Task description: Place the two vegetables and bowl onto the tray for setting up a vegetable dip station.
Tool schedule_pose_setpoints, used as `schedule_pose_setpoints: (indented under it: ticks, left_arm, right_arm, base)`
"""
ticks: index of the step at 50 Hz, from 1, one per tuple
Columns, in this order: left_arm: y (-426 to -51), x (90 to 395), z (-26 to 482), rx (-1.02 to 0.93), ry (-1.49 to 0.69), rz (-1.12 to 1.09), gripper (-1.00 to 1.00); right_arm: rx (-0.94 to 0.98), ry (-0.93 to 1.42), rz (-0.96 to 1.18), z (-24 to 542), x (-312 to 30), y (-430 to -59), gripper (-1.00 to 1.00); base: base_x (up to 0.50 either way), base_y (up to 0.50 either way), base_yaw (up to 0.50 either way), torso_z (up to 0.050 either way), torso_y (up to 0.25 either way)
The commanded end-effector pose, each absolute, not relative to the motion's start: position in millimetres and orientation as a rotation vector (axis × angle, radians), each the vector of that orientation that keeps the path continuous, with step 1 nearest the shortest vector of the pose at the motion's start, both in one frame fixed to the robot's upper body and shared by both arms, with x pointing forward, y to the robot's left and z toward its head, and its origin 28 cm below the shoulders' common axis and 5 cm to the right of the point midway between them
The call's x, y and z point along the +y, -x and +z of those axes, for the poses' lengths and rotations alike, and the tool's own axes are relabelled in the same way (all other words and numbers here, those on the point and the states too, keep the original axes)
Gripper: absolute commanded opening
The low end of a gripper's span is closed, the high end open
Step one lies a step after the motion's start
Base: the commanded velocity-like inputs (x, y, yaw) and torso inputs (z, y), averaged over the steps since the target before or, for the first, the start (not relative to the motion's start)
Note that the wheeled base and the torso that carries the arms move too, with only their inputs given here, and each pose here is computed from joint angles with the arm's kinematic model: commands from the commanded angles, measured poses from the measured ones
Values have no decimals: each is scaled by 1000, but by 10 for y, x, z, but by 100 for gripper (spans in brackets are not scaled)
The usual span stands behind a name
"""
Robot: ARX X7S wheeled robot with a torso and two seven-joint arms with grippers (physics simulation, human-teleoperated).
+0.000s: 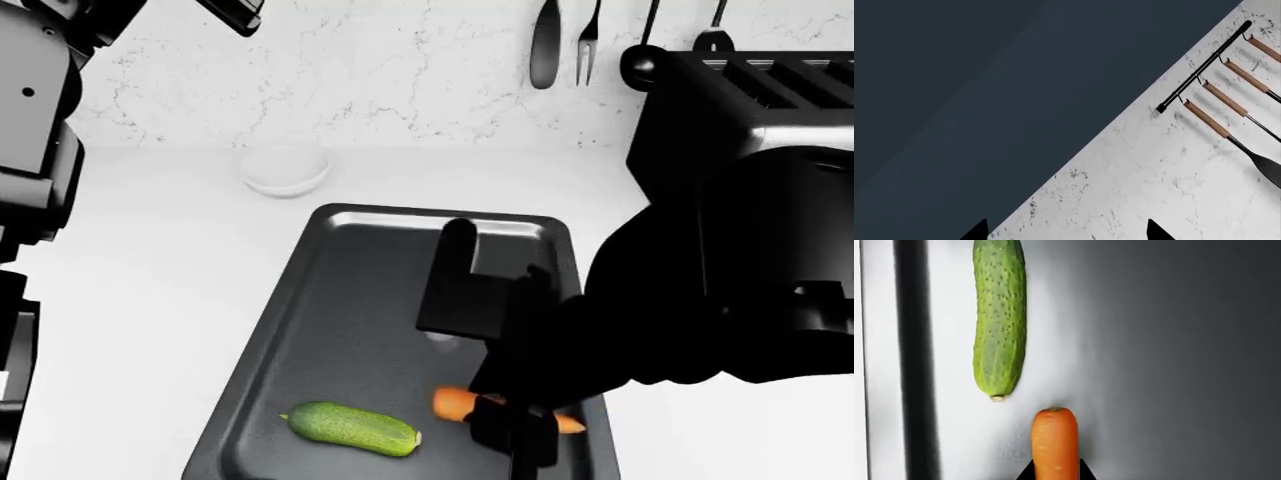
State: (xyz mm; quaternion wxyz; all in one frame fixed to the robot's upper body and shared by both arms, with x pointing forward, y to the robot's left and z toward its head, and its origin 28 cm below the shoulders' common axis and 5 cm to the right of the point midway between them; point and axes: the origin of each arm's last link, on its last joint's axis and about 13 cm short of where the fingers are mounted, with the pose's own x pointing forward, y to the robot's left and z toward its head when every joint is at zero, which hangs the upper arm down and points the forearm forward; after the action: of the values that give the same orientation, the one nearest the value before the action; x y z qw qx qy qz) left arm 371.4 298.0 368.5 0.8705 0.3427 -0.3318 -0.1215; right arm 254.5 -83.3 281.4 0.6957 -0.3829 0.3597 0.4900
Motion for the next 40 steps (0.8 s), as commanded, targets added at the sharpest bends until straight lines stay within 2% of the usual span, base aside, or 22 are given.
schedule_pose_setpoints:
  ticks: [1, 19, 20, 40]
  left_arm:
    - [-3718, 2975, 3677, -694, -716, -255, 100]
    - [-3709, 2979, 3673, -696, -710, -253, 100]
    - [-3709, 2977, 3675, -697, -706, -252, 100]
    - [-3701, 2974, 3710, -702, -713, -253, 100]
  right_arm:
    - [817, 857, 1108, 2759, -831, -2522, -100]
    - [824, 861, 1129, 2728, -815, -2502, -100]
    - [823, 861, 1131, 2728, -816, -2500, 100]
    - [761, 846, 1104, 2871, -855, -2541, 100]
  base:
    - [0, 0, 0, 0, 0]
    - [0, 0, 0, 0, 0]
    - [0, 0, 0, 0, 0]
    - [0, 0, 0, 0, 0]
